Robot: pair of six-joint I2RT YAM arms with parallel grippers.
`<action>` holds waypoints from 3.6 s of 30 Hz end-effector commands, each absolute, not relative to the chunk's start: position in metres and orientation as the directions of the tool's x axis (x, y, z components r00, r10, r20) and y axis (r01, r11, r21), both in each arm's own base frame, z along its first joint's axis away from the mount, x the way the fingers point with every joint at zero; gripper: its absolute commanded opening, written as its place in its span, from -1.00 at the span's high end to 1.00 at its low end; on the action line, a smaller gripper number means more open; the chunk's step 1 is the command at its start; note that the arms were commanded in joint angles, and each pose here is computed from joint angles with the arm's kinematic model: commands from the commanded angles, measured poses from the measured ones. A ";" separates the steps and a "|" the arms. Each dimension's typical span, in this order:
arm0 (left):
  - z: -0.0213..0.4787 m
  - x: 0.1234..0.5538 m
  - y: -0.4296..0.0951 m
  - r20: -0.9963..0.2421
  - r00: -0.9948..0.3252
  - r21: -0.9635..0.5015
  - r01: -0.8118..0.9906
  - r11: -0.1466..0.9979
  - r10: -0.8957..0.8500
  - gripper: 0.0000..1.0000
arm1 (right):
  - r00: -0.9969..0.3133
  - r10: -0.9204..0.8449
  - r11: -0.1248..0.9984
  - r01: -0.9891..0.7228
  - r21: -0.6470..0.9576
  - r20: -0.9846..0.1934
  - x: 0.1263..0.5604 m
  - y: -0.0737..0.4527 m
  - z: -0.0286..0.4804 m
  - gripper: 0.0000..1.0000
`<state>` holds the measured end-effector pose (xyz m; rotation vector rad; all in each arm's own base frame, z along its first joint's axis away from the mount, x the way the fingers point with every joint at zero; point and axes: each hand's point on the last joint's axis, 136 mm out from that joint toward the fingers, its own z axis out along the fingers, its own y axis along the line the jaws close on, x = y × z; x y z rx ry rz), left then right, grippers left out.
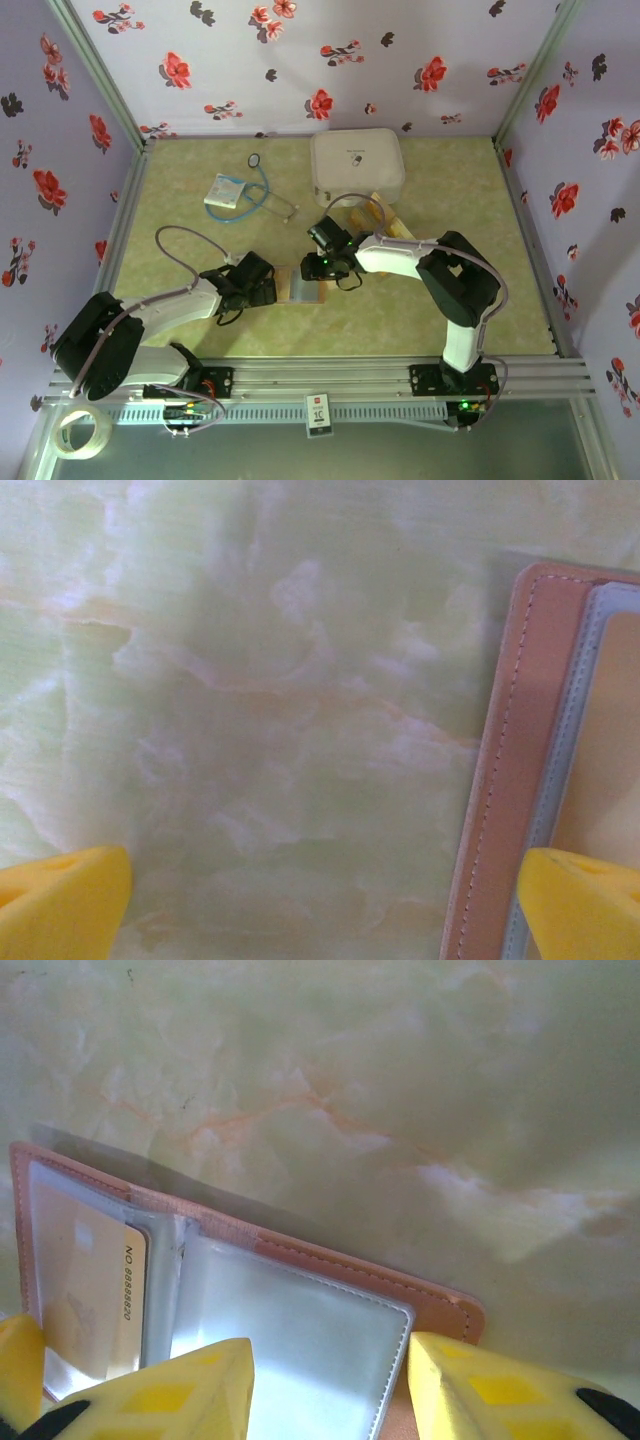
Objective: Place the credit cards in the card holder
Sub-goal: Flip over the card slot in the card holder, then move the card holder to the center of the table.
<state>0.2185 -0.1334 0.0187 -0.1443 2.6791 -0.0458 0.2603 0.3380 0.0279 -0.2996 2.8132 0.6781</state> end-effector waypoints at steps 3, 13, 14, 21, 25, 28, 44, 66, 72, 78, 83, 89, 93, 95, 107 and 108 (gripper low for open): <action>0.007 0.210 -0.124 -0.419 -0.903 -0.003 -0.103 0.995 -0.094 -0.99 | -0.969 -0.133 0.807 -0.226 0.545 -0.206 0.253 0.362 0.026 0.15; 0.008 0.210 -0.124 -0.419 -0.903 -0.004 -0.101 0.995 -0.094 -0.99 | -0.971 -0.100 0.721 -0.220 0.657 -0.216 0.253 0.382 0.054 0.26; 0.008 0.210 -0.124 -0.421 -0.902 -0.006 -0.101 0.995 -0.094 -0.99 | -0.971 -0.099 0.718 -0.221 0.660 -0.218 0.253 0.383 0.055 0.26; 0.032 0.220 -0.114 -0.475 -0.874 0.026 -0.128 0.991 -0.101 -0.99 | -0.970 -0.097 0.692 -0.226 0.685 -0.222 0.250 0.391 0.067 0.22; 0.059 0.230 -0.096 -0.533 -0.830 0.000 -0.197 0.980 -0.167 -0.99 | -0.968 -0.109 0.678 -0.240 0.694 -0.228 0.247 0.402 0.073 0.21; 0.076 0.235 -0.085 -0.564 -0.799 -0.031 -0.233 0.972 -0.210 -0.99 | -0.966 -0.120 0.670 -0.250 0.699 -0.231 0.244 0.413 0.076 0.21; 0.090 0.237 -0.072 -0.577 -0.783 -0.047 -0.254 0.966 -0.234 -0.99 | -0.970 -0.140 0.663 -0.239 0.709 -0.197 0.248 0.457 0.050 0.20; 0.066 0.237 -0.130 -0.531 -0.836 -0.114 -0.094 0.989 -0.140 -0.99 | -0.903 -0.158 0.900 -0.298 0.318 -0.399 0.256 0.309 0.089 0.11; 0.067 0.239 -0.135 -0.535 -0.835 -0.103 -0.087 0.991 -0.129 -0.99 | -0.909 -0.176 0.940 -0.268 0.209 -0.377 0.247 0.277 0.068 0.02; 0.069 0.243 -0.137 -0.539 -0.834 -0.093 -0.082 0.992 -0.119 -0.99 | -0.924 -0.171 0.938 -0.259 0.230 -0.343 0.247 0.286 0.046 0.09; 0.068 0.247 -0.140 -0.540 -0.834 -0.090 -0.075 0.993 -0.112 -0.99 | -0.922 -0.171 0.935 -0.262 0.237 -0.347 0.262 0.300 0.039 0.66; 0.066 0.252 -0.146 -0.536 -0.838 -0.082 -0.064 0.995 -0.098 -0.99 | -0.916 -0.124 0.947 -0.224 0.231 -0.381 0.292 0.295 0.047 1.00; 0.065 0.255 -0.149 -0.534 -0.841 -0.077 -0.058 0.995 -0.090 -0.99 | -0.915 -0.088 0.958 -0.186 0.218 -0.393 0.305 0.282 0.049 1.00; 0.065 0.256 -0.152 -0.532 -0.842 -0.076 -0.053 0.996 -0.086 -0.99 | -0.918 -0.072 0.964 -0.165 0.210 -0.391 0.308 0.273 0.047 1.00; 0.063 0.257 -0.170 -0.531 -0.846 -0.076 -0.013 0.997 -0.052 -0.99 | -0.935 -0.015 0.949 -0.124 0.289 -0.354 0.282 0.262 0.040 1.00; 0.063 0.257 -0.172 -0.531 -0.846 -0.078 -0.007 0.997 -0.047 -0.99 | -0.936 -0.015 0.947 -0.126 0.296 -0.352 0.280 0.264 0.041 1.00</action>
